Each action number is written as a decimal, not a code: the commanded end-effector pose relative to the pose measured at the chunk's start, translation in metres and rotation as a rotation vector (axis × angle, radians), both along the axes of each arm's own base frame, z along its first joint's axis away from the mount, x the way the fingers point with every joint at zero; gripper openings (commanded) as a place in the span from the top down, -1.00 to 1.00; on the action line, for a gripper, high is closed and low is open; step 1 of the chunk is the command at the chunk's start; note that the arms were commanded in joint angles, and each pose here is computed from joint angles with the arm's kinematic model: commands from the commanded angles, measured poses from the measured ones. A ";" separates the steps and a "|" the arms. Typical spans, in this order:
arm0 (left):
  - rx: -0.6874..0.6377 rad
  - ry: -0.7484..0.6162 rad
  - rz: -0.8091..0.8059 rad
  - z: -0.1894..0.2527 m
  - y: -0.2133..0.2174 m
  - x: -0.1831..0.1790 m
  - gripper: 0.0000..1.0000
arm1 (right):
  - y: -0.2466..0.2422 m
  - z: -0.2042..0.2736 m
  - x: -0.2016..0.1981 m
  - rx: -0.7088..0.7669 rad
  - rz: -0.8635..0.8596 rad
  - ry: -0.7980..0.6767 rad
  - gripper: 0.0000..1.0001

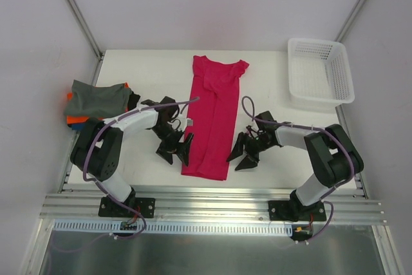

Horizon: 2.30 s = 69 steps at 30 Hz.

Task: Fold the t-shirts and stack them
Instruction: Rotate the tshirt 80 degrees, then grab the bottom of the folded rectangular tshirt with both arms

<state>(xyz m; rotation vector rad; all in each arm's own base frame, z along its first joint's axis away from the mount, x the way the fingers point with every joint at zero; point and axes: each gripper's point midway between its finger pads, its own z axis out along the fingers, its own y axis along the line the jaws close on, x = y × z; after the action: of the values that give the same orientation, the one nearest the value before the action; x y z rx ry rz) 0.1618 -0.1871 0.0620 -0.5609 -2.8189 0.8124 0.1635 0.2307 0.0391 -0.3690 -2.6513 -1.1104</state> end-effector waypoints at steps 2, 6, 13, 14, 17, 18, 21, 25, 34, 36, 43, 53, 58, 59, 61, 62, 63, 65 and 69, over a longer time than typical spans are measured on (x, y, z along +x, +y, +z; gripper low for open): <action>-0.063 0.098 0.119 -0.002 -0.013 -0.013 -0.58 | 0.027 0.007 -0.006 0.068 0.037 -0.009 -0.15; -0.046 0.134 0.147 -0.012 -0.015 -0.009 -0.59 | 0.039 -0.001 -0.016 0.062 0.091 0.029 -0.15; -0.064 0.195 0.170 -0.019 -0.020 -0.003 -0.47 | 0.051 -0.010 -0.037 0.044 0.160 0.089 -0.16; -0.068 0.200 0.171 -0.019 -0.021 -0.002 -0.45 | 0.050 -0.011 -0.039 0.043 0.157 0.092 -0.14; -0.081 0.219 0.173 -0.020 -0.024 -0.003 -0.37 | 0.050 -0.008 -0.039 0.044 0.165 0.077 -0.12; -0.081 0.221 0.174 -0.020 -0.024 -0.004 -0.32 | 0.049 -0.008 -0.040 0.038 0.171 0.070 -0.12; -0.090 0.230 0.174 -0.019 -0.024 -0.006 -0.26 | 0.040 -0.009 -0.052 0.005 0.199 0.063 -0.12; -0.091 0.231 0.174 -0.018 -0.022 -0.012 -0.23 | 0.025 -0.007 -0.069 -0.020 0.203 0.055 -0.13; -0.100 0.224 0.176 -0.018 -0.020 -0.017 -0.14 | 0.035 -0.014 -0.059 -0.038 0.225 0.023 -0.07; -0.097 0.219 0.175 -0.018 -0.020 -0.016 -0.15 | 0.039 -0.015 -0.055 -0.043 0.233 0.019 -0.08; -0.105 0.222 0.175 -0.017 -0.020 -0.018 -0.08 | 0.046 -0.016 -0.054 -0.035 0.251 0.008 0.09; -0.128 0.232 0.173 -0.013 -0.022 -0.021 1.00 | 0.037 0.000 -0.057 -0.045 0.299 -0.070 0.99; -0.168 0.195 0.162 -0.002 -0.026 -0.017 1.00 | 0.024 0.019 -0.057 -0.035 0.338 -0.167 0.99; -0.180 0.176 0.159 0.002 -0.027 -0.015 1.00 | 0.023 0.022 -0.055 -0.031 0.340 -0.182 0.99; -0.185 0.159 0.149 0.007 -0.027 -0.013 1.00 | 0.015 0.027 -0.051 -0.042 0.337 -0.198 0.99; -0.192 0.132 0.137 0.012 -0.027 -0.009 1.00 | 0.012 0.031 -0.046 -0.035 0.348 -0.234 0.99; -0.189 0.122 0.129 0.015 -0.027 -0.008 1.00 | 0.007 0.033 -0.039 -0.038 0.331 -0.240 0.99; -0.188 0.072 0.104 0.020 -0.027 0.000 1.00 | 0.000 0.036 -0.033 -0.047 0.337 -0.257 0.99; -0.182 0.026 0.072 0.027 -0.027 0.012 1.00 | -0.012 0.040 -0.008 -0.059 0.285 -0.299 0.99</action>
<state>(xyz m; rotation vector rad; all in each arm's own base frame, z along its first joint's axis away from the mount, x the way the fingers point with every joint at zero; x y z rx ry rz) 0.1638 -0.2171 0.0748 -0.3715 -2.7295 1.0818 0.1407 0.2299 0.0679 0.1202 -2.8176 -1.0625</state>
